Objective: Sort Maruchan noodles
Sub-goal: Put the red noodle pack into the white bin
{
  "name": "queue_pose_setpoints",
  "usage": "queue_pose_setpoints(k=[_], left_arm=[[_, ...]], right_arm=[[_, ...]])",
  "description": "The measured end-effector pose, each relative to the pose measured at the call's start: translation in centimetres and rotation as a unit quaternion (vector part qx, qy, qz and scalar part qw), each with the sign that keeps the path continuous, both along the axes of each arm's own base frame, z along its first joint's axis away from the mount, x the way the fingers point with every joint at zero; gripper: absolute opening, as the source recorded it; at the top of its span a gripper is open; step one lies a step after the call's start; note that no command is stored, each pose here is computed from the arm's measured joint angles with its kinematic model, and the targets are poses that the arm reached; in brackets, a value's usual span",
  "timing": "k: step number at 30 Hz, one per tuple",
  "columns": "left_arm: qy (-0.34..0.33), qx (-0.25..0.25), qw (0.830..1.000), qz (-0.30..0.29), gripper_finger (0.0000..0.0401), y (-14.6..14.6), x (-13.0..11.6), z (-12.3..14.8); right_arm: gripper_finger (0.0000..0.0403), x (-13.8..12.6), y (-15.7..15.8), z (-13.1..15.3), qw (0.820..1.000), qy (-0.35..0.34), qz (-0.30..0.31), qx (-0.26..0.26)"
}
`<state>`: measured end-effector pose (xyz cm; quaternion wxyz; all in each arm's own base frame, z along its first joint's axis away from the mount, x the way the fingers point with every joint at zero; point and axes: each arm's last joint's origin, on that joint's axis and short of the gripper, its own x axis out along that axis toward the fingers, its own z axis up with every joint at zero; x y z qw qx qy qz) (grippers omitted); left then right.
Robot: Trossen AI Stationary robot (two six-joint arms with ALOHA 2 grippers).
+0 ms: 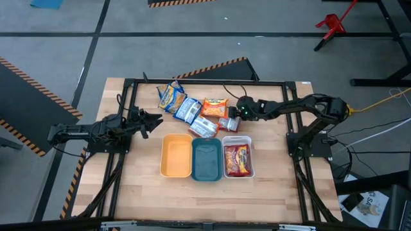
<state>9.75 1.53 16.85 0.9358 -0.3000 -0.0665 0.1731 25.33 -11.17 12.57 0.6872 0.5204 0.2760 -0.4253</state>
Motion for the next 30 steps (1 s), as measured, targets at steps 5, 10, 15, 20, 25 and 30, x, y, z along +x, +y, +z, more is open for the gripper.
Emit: queue_pose_setpoints(k=[5, 10, 15, 20, 25, 30], left_arm=[[0.0, 0.0, 1.0, 0.0, 0.0212, 0.0, 0.0, 0.0], [0.0, 0.0, 1.0, 0.0, 0.0212, 0.0, 0.0, 0.0], [0.0, 0.0, 1.0, 0.001, 0.0212, 0.0, 0.0, 0.0], [0.0, 0.0, 1.0, 0.0, 0.0212, 0.0, 0.0, 0.0], [0.0, 0.0, 1.0, 0.0, 0.0212, 0.0, 0.0, 0.0], [0.0, 0.0, 1.0, 0.0, 0.0212, 0.0, 0.0, 0.0]], right_arm=[[0.0304, 0.0, 0.0, 0.0, 1.0, -0.002, -0.001, 0.007], [0.0195, -0.1, 0.1, -0.1, 1.0, 0.001, -0.003, 0.008], [0.0102, -0.1, 0.1, -0.1, 1.0, 0.001, 0.0, 0.009], [0.0039, 0.1, 0.1, 0.0, 1.0, -0.013, 0.01, 0.008], [0.0004, 0.5, 0.0, 0.6, 0.999, -0.026, 0.031, -0.003], [0.0, 0.8, 0.2, 2.1, 0.997, -0.026, 0.061, -0.027]])
